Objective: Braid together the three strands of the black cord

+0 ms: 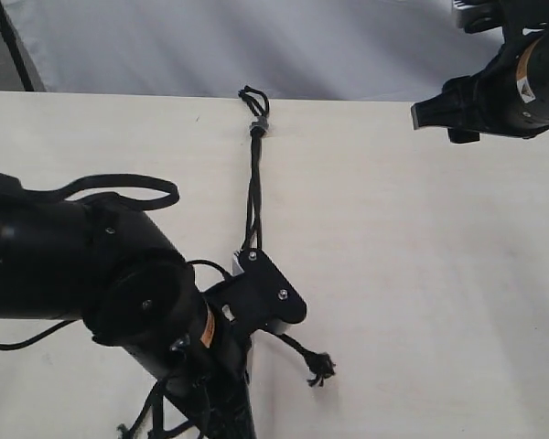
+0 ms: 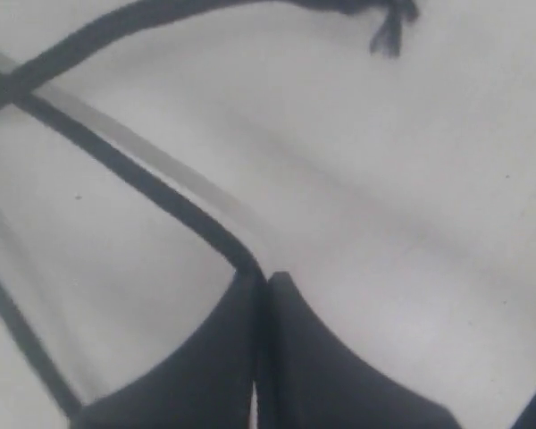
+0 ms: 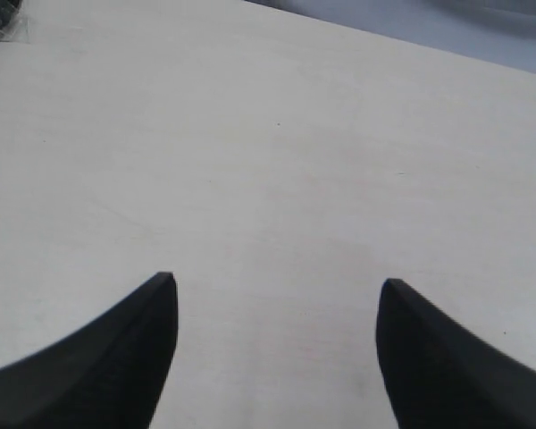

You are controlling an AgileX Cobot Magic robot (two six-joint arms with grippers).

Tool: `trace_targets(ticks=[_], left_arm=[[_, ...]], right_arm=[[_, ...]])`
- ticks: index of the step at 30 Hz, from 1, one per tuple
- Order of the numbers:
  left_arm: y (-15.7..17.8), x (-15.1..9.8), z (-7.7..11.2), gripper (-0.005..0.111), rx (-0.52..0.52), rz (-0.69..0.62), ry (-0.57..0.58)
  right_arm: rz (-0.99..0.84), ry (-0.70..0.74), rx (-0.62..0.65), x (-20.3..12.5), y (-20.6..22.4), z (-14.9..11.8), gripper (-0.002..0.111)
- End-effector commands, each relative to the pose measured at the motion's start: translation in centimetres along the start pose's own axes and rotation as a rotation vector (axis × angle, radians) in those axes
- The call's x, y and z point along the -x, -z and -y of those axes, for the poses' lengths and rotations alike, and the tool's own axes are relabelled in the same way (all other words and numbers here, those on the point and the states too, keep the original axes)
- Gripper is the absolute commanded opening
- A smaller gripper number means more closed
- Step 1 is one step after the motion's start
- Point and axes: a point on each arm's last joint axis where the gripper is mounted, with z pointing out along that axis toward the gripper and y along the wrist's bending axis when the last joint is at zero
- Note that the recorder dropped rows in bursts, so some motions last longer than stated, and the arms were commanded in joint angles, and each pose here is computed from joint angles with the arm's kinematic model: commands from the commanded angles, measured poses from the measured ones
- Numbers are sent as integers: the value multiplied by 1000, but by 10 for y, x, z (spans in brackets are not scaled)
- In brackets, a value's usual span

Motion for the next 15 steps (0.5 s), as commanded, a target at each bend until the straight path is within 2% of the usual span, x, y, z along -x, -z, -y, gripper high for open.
trace_targets(ticks=[1, 7, 11, 15], left_arm=[[11, -2, -9, 2, 114, -15, -76], [9, -8, -21, 2, 246, -63, -251], [4, -15, -26, 2, 296, -53, -295], [-6, -27, -26, 2, 296, -39, -291]], right_arm=[[7, -11, 1, 0, 2, 2, 61], [2, -21, 7, 0, 2, 2, 61], [-1, -22, 10, 0, 2, 1, 61], [-2, -26, 11, 0, 2, 1, 61]])
